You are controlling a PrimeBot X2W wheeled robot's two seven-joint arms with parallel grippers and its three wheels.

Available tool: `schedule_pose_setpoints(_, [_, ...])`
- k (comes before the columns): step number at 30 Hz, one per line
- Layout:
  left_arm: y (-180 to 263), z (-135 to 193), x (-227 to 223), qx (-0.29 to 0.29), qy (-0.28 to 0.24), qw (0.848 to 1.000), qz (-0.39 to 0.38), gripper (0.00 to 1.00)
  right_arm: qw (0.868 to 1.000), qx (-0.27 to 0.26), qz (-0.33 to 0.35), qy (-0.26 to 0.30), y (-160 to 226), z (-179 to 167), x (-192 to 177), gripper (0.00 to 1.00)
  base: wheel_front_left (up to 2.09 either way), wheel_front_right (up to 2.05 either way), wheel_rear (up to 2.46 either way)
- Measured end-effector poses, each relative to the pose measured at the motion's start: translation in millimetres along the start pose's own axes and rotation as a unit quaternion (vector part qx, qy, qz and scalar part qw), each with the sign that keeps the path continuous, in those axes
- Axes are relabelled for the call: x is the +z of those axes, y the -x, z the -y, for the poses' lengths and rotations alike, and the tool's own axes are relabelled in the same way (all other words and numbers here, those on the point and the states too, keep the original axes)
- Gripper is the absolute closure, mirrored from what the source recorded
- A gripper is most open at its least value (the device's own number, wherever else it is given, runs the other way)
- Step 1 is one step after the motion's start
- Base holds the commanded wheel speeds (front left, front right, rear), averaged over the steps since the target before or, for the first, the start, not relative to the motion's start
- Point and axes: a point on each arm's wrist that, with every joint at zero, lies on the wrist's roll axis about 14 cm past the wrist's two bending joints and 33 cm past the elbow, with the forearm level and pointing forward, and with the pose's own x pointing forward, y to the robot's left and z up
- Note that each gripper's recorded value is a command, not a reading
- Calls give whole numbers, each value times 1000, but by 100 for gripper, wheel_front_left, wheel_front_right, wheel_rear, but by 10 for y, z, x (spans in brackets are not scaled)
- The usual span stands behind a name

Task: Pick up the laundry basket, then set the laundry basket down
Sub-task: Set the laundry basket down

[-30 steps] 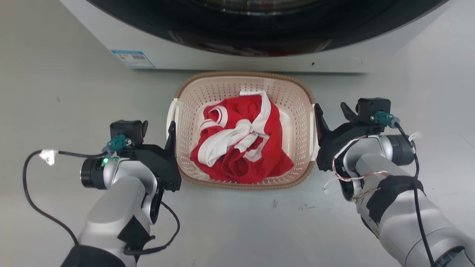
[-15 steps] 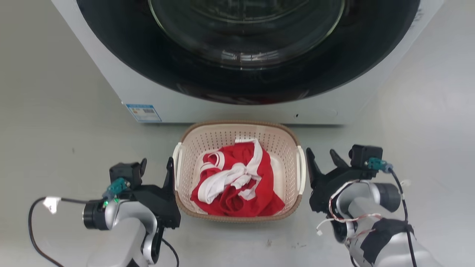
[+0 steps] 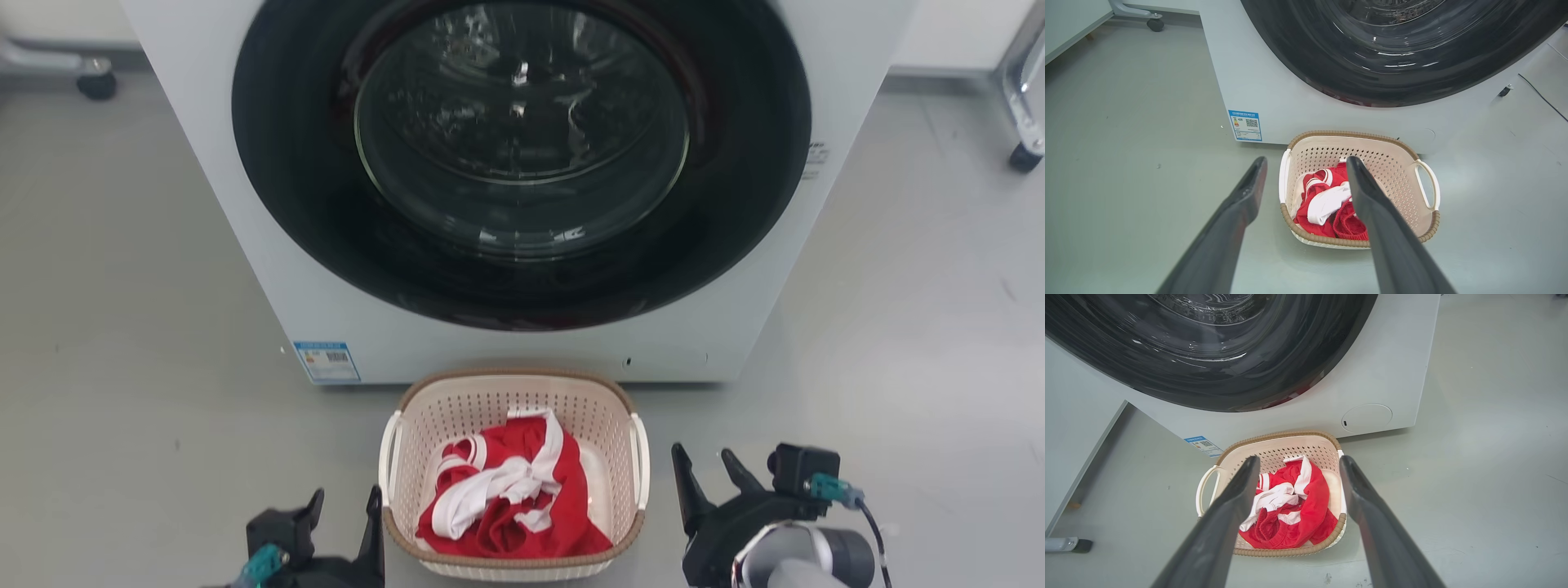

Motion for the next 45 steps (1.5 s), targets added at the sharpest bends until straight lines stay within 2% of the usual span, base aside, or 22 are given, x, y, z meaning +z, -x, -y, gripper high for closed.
schedule_pose_setpoints(10, [512,10,94,-5,4,998,55,0,998,8,61,-14,522,-103,76,0,0,0,0])
schedule_pose_setpoints(19, [743,-69,332,6,8,993,114,0,992,21,127,-11,858,-163,258,0,0,0,0])
schedule_pose_setpoints(27, [834,-74,472,13,3,989,146,0,985,-8,170,-4,1036,7,376,0,0,0,0])
schedule_pose_setpoints(45, [903,-41,630,17,-19,984,178,0,974,-28,225,19,1233,9,562,0,0,0,0])
